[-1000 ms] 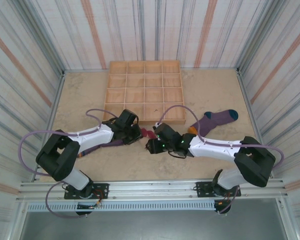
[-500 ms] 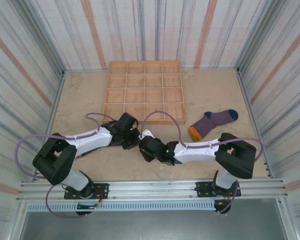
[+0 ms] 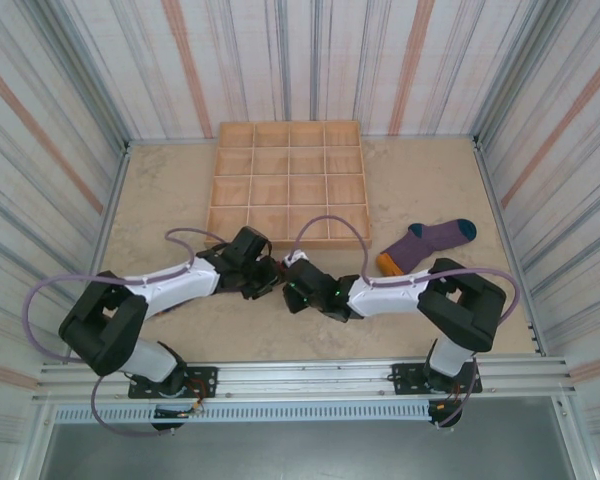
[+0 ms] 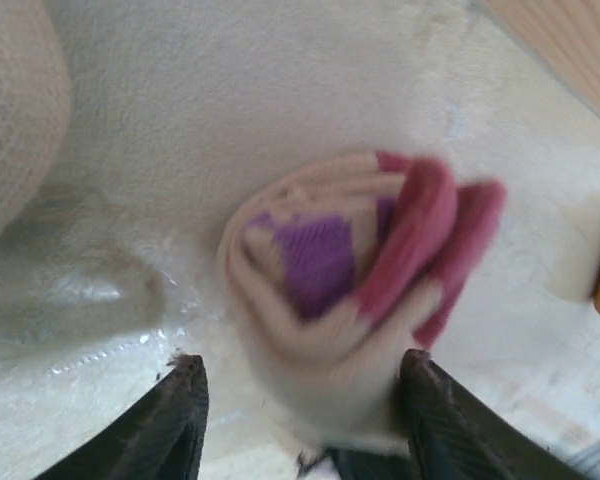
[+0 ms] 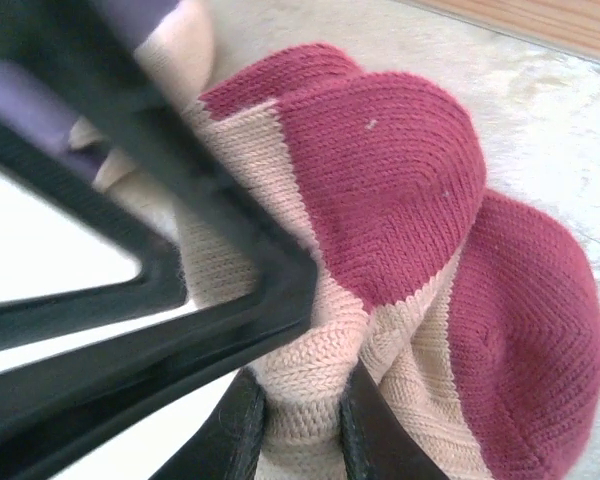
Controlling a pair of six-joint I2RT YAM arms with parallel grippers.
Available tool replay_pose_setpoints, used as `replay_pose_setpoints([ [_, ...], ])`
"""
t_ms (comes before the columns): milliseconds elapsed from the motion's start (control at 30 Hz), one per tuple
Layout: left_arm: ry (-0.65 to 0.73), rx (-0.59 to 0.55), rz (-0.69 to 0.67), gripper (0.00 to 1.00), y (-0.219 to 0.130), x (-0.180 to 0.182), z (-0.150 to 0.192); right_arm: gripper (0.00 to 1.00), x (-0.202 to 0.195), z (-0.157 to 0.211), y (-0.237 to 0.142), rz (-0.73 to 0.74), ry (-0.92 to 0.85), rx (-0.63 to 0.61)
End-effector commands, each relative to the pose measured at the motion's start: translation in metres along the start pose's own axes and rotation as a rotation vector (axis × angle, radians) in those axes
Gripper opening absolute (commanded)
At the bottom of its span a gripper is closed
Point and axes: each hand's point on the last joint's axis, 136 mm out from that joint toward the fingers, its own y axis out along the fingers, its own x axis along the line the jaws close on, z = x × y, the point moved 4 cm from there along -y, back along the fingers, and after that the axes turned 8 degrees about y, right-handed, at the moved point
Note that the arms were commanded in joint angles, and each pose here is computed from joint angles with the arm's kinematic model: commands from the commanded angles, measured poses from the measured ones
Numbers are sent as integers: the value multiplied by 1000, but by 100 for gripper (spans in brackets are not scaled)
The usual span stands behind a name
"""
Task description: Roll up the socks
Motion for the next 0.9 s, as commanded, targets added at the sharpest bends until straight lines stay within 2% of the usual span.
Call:
replay_pose_setpoints([
  [0, 67, 5, 93, 65, -14, -12, 3, 2, -43, 40, 6, -8, 221, 190],
  [133, 142, -13, 155, 69, -19, -23, -1, 0, -63, 42, 6, -97, 436, 249],
  [467, 224, -47, 185, 69, 4, -32, -14, 0, -95, 44, 9, -250, 860, 368],
  [867, 255, -52, 125, 62, 43, -40, -29, 0, -118, 53, -1, -159, 1037, 429],
])
